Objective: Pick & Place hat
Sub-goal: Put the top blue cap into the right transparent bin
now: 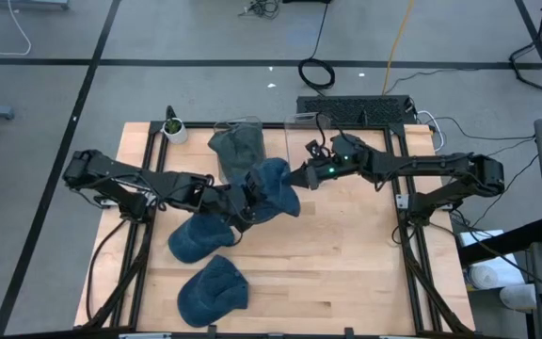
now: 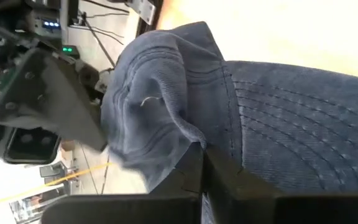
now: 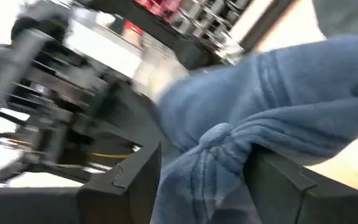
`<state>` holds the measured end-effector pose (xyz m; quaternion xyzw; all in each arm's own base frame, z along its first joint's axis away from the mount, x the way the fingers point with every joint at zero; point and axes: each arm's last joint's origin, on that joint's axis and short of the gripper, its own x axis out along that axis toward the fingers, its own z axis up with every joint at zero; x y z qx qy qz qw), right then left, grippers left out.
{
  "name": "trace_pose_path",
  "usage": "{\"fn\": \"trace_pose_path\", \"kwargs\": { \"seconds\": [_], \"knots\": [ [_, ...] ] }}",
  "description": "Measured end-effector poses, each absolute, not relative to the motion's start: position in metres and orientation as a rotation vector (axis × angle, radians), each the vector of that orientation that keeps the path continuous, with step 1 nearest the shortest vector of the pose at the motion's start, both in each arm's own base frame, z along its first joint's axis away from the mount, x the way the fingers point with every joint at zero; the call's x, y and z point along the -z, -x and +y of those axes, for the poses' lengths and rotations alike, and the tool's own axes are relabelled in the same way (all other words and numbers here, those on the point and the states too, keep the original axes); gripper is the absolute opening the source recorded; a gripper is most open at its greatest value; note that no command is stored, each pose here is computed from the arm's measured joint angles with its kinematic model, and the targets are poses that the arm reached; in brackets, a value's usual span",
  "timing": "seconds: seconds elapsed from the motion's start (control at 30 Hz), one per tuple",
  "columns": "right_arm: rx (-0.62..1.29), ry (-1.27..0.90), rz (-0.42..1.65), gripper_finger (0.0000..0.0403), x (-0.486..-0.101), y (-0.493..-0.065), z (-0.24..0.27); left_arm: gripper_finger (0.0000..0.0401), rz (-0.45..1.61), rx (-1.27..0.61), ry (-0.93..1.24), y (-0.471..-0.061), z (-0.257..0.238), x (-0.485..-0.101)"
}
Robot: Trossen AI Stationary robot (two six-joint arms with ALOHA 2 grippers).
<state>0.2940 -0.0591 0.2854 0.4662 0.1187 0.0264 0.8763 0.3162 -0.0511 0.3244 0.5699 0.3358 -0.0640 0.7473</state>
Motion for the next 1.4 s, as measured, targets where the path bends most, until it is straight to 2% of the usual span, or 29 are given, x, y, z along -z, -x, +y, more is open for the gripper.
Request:
{"fn": "trace_pose_path", "kwargs": {
  "seconds": [0.13,0.4,0.7,0.87,1.07,1.23,1.4],
  "knots": [
    [0.019,-0.958,0.303,0.0195,-0.277,-0.292,-0.060,0.0005,0.737,0.138,-1.243,-0.317,-0.051,-0.324],
    [-0.017,-0.945,0.305,0.0144,-0.279,-0.293,-0.059,0.0004,0.735,0.132,-1.232,-0.317,-0.051,-0.324],
    [-0.171,-0.864,0.298,0.0010,-0.284,-0.295,-0.047,0.0004,0.736,0.114,-1.200,-0.317,-0.051,-0.324],
    [-0.270,-0.800,0.281,0.0003,-0.289,-0.298,-0.032,0.0018,0.736,0.082,-1.125,-0.317,-0.049,-0.324],
    [-0.277,-0.713,0.201,0.0001,-0.307,-0.285,-0.029,0.0035,0.713,0.067,-0.950,-0.317,-0.051,-0.324],
    [-0.210,-0.652,0.127,0.0001,-0.327,-0.262,-0.039,0.0041,0.710,0.033,-0.847,-0.317,-0.051,-0.324],
    [-0.030,-0.590,0.084,0.0001,-0.341,-0.234,-0.058,0.0041,0.709,0.025,-0.827,-0.317,-0.051,-0.324]
  ]
}}
